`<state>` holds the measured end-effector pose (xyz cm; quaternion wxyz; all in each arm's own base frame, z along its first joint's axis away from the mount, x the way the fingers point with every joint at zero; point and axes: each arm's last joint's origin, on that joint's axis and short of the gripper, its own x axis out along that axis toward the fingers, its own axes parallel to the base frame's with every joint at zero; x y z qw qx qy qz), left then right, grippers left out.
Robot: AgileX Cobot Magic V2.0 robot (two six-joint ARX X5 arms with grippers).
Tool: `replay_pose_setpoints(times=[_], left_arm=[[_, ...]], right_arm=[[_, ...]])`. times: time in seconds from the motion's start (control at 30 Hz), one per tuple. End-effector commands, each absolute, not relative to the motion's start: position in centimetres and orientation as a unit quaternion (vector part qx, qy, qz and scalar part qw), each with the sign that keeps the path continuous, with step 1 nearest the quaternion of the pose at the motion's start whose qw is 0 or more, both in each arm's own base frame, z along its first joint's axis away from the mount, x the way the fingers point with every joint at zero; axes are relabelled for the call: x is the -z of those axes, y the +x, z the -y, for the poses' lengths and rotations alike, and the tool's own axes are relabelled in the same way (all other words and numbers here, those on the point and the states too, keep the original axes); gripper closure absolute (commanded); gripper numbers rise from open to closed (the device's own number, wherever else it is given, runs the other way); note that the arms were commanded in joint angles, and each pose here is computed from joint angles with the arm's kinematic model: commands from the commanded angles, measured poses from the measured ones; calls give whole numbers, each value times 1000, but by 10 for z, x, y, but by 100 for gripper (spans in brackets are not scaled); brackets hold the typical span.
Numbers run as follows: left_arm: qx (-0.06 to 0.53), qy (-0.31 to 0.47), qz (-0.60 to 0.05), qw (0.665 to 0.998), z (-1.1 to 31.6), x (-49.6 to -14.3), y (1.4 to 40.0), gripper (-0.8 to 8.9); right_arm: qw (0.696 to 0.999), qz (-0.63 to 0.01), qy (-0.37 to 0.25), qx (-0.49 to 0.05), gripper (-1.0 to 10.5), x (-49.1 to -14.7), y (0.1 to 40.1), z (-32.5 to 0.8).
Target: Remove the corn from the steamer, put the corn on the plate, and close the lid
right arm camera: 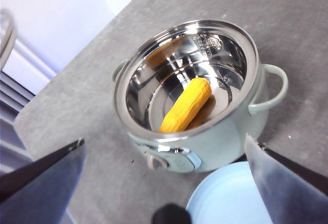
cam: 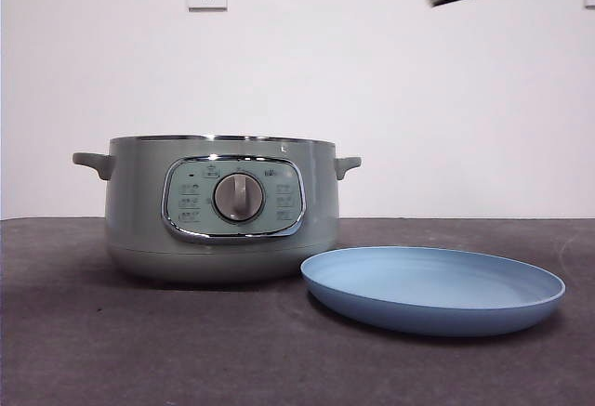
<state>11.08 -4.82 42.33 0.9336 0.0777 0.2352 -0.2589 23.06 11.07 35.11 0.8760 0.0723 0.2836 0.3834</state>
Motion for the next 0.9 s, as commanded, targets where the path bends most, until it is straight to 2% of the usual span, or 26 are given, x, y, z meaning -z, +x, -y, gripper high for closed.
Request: replay_pose_setpoints(times=[0.03,0.37,0.63,0.9], left_arm=[[261,77,-199,941,45,-431,103,822],[261,76,-192,943,32,-431,71,822],[260,72,-174,947,21,-430,41,822],[259,72,-171,948,15,-427,27,822]], right_arm=[[874,-294,80,-379,379,-346,241,-126],[866,-314,58,-384,380,-346,288,-194],[873,-323,36,-364,380,-348,330,-246],[883,-332,10,-331,384,-321,363,-289]])
